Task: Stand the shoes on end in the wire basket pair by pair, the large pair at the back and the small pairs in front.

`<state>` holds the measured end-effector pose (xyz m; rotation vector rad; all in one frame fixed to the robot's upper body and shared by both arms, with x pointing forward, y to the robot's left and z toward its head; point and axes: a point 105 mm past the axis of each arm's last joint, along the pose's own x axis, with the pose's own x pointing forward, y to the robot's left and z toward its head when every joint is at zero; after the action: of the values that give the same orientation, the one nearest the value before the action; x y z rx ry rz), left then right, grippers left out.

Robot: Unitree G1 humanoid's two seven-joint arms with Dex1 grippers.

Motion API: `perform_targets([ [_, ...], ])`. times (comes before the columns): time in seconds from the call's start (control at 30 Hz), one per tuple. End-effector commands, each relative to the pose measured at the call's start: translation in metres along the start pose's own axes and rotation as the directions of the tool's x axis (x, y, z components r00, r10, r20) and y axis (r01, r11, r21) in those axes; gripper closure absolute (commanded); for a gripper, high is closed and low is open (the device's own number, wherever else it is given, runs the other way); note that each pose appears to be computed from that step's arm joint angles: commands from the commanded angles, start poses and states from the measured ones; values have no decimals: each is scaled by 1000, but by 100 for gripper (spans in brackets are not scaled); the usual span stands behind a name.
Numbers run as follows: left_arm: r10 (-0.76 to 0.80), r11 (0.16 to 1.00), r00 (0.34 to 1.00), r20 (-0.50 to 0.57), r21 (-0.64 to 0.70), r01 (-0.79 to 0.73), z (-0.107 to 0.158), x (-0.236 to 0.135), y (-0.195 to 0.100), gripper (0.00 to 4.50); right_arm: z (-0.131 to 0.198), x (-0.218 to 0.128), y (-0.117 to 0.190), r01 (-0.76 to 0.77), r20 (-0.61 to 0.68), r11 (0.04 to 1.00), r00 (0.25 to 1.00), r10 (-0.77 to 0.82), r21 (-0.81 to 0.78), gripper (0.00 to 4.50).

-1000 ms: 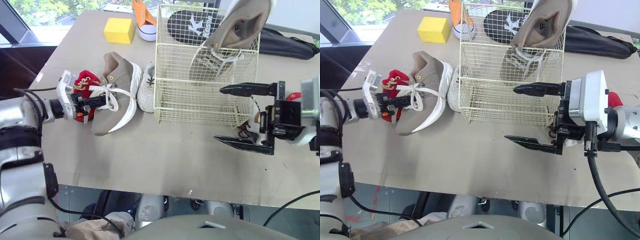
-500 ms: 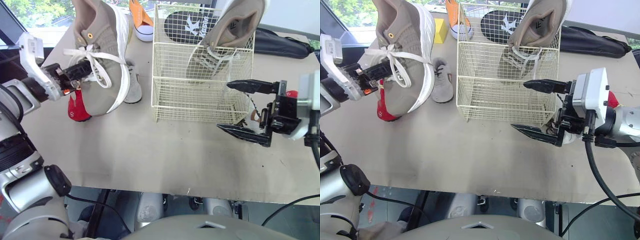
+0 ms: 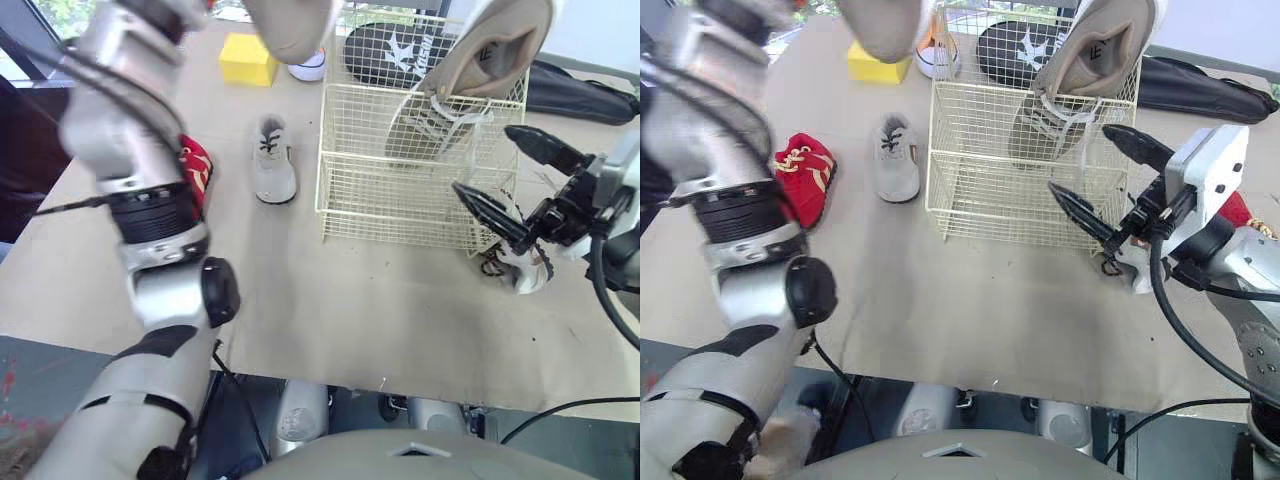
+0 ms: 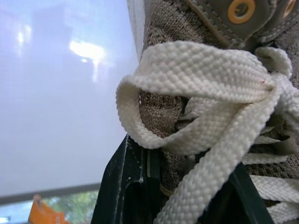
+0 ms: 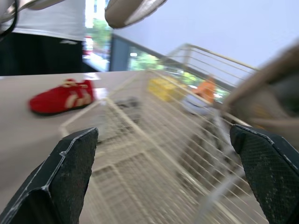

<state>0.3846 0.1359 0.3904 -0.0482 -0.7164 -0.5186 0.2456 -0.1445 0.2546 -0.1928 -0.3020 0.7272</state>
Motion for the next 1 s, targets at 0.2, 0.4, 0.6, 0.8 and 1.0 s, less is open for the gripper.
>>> perform_targets([
  [0.2, 25, 962, 974, 223, 260, -84, -8, 31, -45, 396, 22, -14, 8, 76, 49, 997, 996, -74, -26, 0],
  [0.4, -13, 939, 966, 259, 335, -77, -32, 27, -68, 396, 28, -17, 12, 115, 46, 989, 993, -112, -88, 0],
  [0.6, 6, 933, 986, 165, 355, -65, -73, 3, -68, 396, 34, -18, 16, 133, 71, 988, 989, -128, -76, 0],
  [0.8, 22, 971, 997, 74, 237, -39, -92, -14, -62, 133, 33, -25, 13, 120, 45, 990, 992, -117, -79, 0],
  [1.0, 34, 973, 999, 12, 227, -36, -93, -34, -54, 7, 33, -33, 2, 28, -19, 996, 999, -30, -90, 0],
])
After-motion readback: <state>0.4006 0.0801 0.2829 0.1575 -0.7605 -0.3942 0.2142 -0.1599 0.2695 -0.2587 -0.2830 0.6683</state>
